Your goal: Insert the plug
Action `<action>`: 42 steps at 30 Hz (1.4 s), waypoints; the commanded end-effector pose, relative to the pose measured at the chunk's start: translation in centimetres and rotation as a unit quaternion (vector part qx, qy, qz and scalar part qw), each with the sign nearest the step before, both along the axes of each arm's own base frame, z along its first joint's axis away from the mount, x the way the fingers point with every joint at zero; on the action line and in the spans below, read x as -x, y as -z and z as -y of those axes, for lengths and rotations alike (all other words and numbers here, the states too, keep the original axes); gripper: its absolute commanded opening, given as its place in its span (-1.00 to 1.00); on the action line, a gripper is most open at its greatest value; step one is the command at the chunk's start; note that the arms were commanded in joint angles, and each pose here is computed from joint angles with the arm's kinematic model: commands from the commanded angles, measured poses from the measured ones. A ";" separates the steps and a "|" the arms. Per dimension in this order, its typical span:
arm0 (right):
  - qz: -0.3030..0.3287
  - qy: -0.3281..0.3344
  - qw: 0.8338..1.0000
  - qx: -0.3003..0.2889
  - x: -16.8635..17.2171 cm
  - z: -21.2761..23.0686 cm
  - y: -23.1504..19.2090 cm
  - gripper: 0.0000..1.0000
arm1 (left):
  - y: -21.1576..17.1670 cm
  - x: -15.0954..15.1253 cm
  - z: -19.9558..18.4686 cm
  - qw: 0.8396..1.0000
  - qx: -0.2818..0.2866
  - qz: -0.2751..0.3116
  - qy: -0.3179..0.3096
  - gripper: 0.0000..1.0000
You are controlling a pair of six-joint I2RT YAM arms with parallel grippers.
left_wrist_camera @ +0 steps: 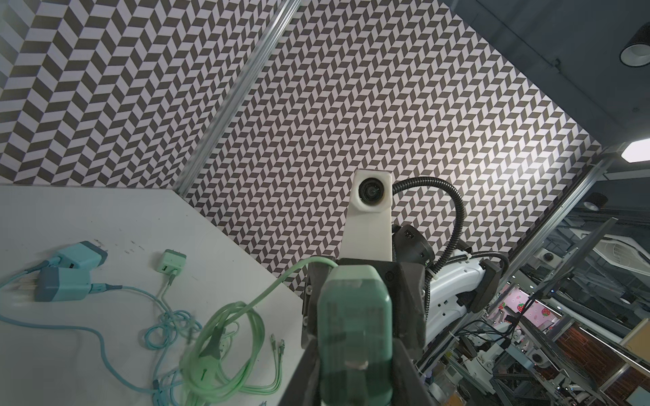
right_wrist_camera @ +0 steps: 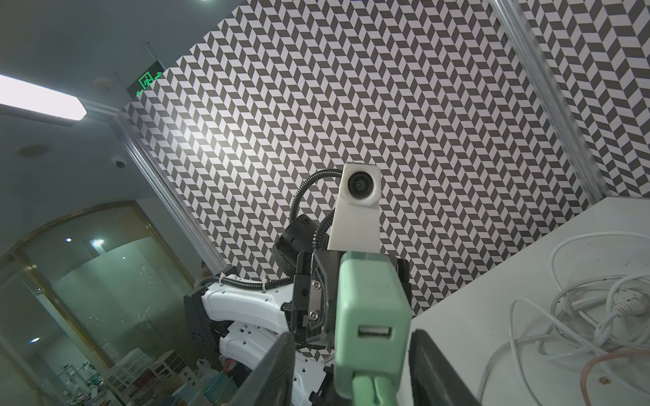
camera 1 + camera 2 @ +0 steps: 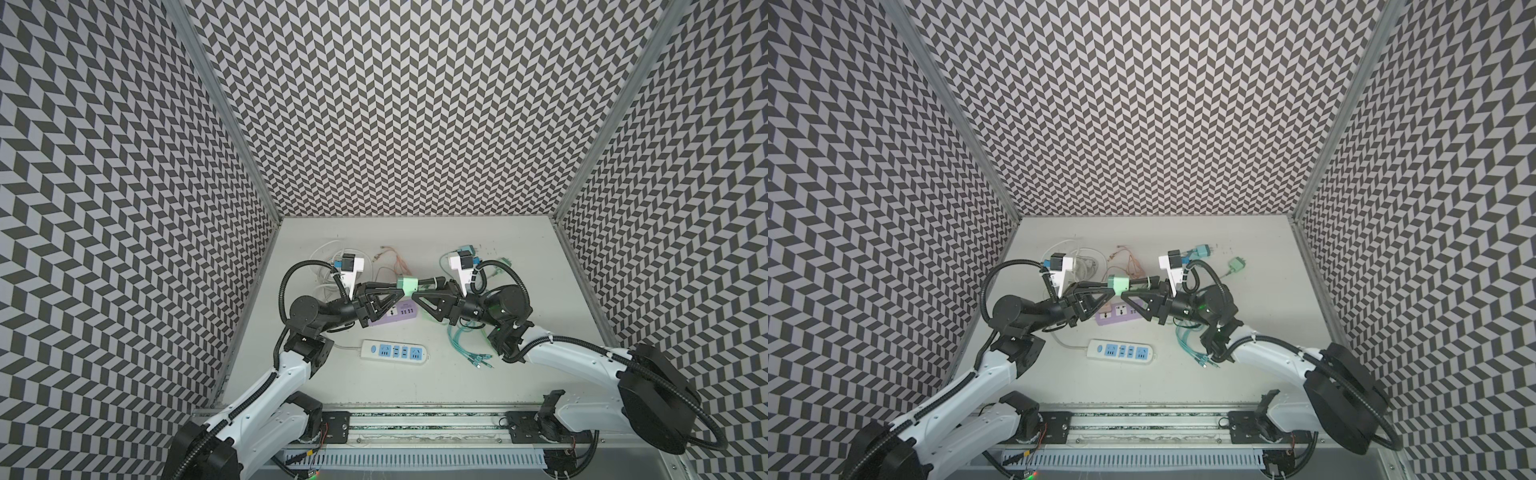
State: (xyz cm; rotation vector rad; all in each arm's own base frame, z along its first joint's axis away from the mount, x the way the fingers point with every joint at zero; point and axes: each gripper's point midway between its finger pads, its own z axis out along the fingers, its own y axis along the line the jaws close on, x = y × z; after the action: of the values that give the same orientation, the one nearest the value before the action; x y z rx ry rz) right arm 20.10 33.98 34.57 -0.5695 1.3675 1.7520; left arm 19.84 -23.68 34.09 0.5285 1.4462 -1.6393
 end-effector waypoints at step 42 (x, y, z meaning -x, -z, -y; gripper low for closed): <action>0.080 0.083 0.988 0.098 -4.8 1.5 -3.0 -0.76 | 1.6 -1.9 -3.0 0.995 -0.052 -0.035 -0.080 0.31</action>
State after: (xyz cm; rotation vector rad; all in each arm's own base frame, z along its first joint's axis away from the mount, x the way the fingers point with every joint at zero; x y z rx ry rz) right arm 24.20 33.04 36.35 -0.6319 1.4783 1.4662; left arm 21.82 -21.23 33.23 0.4342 1.5636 -1.4955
